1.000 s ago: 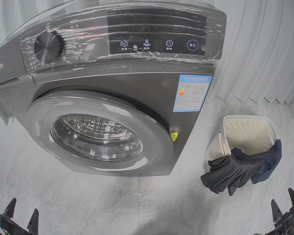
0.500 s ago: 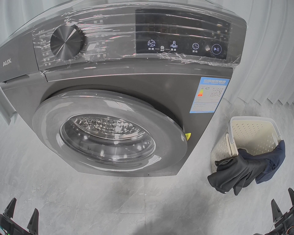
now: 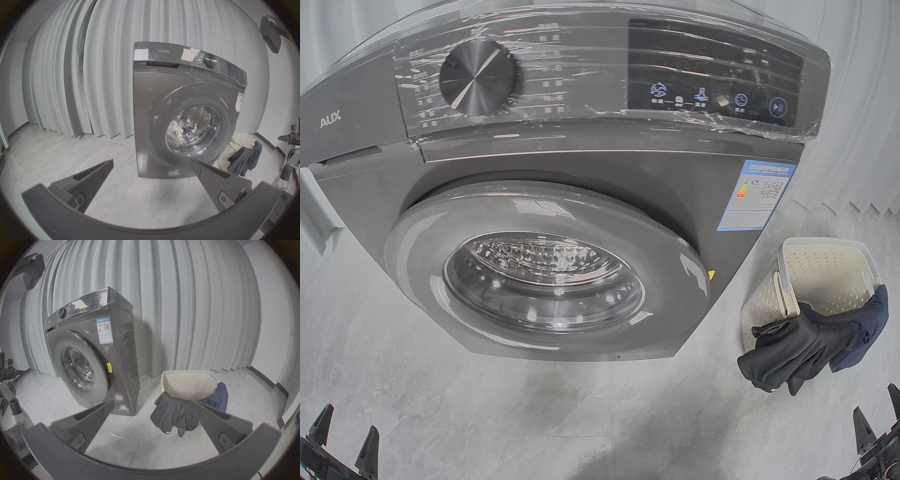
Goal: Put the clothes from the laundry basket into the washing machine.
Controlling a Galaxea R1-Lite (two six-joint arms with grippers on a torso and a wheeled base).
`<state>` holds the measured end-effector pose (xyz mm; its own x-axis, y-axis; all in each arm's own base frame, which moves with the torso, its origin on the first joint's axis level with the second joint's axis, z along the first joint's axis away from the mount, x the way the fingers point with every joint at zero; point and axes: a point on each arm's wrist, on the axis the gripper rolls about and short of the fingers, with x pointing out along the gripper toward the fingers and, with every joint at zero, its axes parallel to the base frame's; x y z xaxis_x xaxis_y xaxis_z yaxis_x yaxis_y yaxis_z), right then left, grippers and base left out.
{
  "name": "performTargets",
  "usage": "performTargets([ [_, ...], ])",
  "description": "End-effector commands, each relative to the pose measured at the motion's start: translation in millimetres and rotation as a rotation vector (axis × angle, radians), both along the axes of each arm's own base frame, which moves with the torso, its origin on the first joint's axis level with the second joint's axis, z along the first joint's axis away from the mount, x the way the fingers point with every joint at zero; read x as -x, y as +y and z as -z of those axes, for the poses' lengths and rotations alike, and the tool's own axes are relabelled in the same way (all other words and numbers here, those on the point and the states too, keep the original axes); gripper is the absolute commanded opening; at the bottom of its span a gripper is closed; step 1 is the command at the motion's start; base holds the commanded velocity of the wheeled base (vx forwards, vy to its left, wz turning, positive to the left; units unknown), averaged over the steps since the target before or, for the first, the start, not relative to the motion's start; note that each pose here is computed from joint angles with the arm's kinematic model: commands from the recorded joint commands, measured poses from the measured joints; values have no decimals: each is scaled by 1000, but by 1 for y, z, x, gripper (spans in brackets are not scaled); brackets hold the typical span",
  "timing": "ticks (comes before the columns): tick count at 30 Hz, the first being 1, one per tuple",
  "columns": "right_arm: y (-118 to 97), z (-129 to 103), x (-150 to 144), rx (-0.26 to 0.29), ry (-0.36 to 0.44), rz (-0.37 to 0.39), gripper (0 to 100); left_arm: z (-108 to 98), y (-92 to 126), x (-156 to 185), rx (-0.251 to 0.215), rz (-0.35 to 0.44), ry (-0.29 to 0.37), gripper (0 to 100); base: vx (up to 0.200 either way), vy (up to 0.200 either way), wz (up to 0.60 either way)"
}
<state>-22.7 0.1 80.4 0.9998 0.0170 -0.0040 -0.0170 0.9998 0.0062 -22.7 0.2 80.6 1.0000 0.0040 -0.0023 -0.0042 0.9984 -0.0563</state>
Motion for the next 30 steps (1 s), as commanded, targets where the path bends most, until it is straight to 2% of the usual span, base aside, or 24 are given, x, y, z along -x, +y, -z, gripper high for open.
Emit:
performTargets([
  [1,0,5,0,0,1,-1,100,5,0,0,0,-1,5,100,0,200,0],
  [5,0,5,0,2,1,0,100,5,0,-1,0,-1,7,100,0,200,0],
  [13,0,5,0,-3,4,3,100,5,0,0,0,-1,5,100,0,0,0],
  [20,0,5,0,18,2,2,100,4,0,0,0,-1,4,100,0,0,0],
  [26,0,5,0,-1,1,2,100,5,0,0,0,-1,5,100,200,0,0],
  [30,0,4,0,-2,-12,0,100,5,0,0,0,-1,5,100,0,0,0],
])
